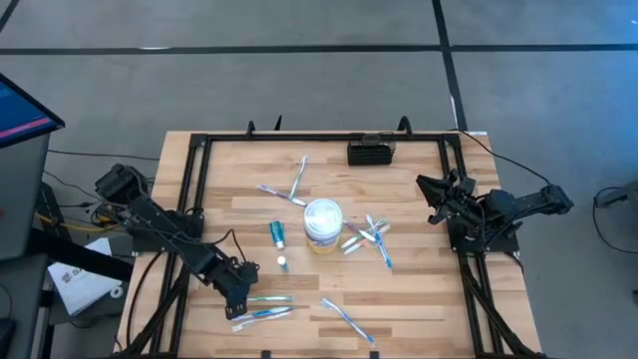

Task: Pick & Place toothbrushing station
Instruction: Put the bottom left green toothbrush into the black mesh organizer

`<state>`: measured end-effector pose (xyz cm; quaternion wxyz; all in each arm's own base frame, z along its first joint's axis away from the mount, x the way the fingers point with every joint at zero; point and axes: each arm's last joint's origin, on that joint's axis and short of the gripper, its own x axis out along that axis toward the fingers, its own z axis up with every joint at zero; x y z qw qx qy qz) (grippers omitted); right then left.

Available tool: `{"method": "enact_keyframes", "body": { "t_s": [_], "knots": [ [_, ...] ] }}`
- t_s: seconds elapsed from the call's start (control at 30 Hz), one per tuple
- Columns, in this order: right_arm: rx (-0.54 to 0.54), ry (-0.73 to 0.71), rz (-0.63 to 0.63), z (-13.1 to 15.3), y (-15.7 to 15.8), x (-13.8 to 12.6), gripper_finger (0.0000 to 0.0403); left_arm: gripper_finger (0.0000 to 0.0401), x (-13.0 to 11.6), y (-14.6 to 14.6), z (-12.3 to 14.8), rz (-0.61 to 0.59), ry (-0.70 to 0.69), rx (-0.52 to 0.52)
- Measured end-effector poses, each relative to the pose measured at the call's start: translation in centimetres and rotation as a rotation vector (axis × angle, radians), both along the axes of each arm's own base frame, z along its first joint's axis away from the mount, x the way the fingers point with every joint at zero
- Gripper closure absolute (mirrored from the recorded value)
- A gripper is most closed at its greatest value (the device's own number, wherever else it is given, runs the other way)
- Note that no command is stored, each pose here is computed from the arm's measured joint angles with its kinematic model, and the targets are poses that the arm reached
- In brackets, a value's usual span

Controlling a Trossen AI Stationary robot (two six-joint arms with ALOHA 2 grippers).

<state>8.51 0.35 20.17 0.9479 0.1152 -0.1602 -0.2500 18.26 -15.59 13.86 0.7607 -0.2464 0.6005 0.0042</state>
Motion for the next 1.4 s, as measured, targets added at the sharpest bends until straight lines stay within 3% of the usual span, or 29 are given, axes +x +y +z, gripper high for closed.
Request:
{"method": "enact_keyframes", "body": {
  "t_s": [0.17,0.4,0.53,0.7,0.87,1.17,1.4],
  "knots": [
    [0.0,0.0,0.0,0.0,0.0,0.0,0.0345,0.0238,0.0,0.1,0.0,-0.001,0.0,0.013],
    [0.0,-0.001,0.0,0.0,0.0,0.0,0.0345,0.0273,-0.1,0.1,-1.0,-0.039,0.06,0.057],
    [0.001,-0.001,0.0,0.0,0.0,0.0,0.0345,0.0308,0.0,0.2,-1.2,-0.041,0.068,0.069],
    [0.001,-0.001,0.0,0.0,0.0,0.0,0.0345,0.0387,0.1,0.7,-0.6,-0.021,0.048,0.046],
    [0.001,-0.001,0.0,0.0,0.0,0.0,0.0345,0.0395,0.4,1.3,0.2,0.006,0.019,0.021],
    [-0.042,0.006,0.049,0.0,0.1,0.1,0.0345,0.0396,0.4,1.9,2.6,0.023,-0.015,-0.144],
    [-0.108,-0.001,0.127,0.2,0.4,0.1,0.0345,0.0396,0.9,1.8,6.2,0.019,-0.279,-0.292]
  ]
}}
